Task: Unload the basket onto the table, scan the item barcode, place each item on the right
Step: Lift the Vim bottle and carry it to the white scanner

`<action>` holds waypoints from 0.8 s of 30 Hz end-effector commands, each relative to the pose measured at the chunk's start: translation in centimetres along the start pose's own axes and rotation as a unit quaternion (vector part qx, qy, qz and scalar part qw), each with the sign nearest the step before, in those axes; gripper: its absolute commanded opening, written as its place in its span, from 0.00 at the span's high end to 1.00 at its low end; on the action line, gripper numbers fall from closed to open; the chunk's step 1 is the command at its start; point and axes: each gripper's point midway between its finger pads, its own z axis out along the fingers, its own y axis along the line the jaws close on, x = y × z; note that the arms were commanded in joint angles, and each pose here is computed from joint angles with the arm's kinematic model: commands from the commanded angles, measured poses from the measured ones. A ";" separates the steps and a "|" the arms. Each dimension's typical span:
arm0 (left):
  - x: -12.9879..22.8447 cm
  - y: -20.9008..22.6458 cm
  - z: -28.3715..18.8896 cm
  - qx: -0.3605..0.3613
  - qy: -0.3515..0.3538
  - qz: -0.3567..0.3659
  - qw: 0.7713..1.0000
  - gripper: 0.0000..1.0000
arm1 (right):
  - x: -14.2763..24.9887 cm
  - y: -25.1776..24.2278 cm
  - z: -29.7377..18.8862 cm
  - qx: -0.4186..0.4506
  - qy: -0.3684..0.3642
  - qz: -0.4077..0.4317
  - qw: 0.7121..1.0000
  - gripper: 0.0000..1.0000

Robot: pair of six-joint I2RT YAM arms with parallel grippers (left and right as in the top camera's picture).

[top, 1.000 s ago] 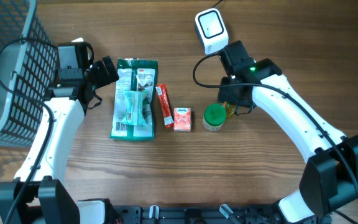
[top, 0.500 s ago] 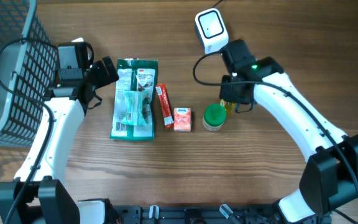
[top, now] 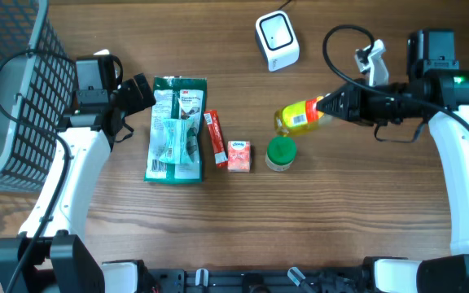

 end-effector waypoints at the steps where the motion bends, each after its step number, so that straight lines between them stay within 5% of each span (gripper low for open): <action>1: -0.5 0.2 -0.2 -0.004 -0.008 0.003 1.000 0.00 | 0.6 4.5 -1.0 -0.120 0.004 -0.054 0.991 0.77; 5: -0.5 0.2 -0.2 -0.004 -0.008 0.003 1.000 0.00 | 1.6 6.5 -1.7 -0.183 0.012 -0.070 0.981 0.77; 14: -0.5 0.2 -0.2 -0.004 -0.008 0.003 1.000 0.00 | 2.0 6.4 -1.6 -0.179 0.020 -0.059 0.982 0.77; 20: -0.5 0.2 -0.2 -0.004 -0.008 0.003 1.000 0.00 | 0.2 -1.4 -0.5 0.050 0.003 -0.047 0.998 0.83; 24: -0.5 0.2 -0.2 -0.004 -0.008 0.003 1.000 0.00 | -1.8 -2.4 -0.7 0.107 -0.034 -0.023 0.993 0.84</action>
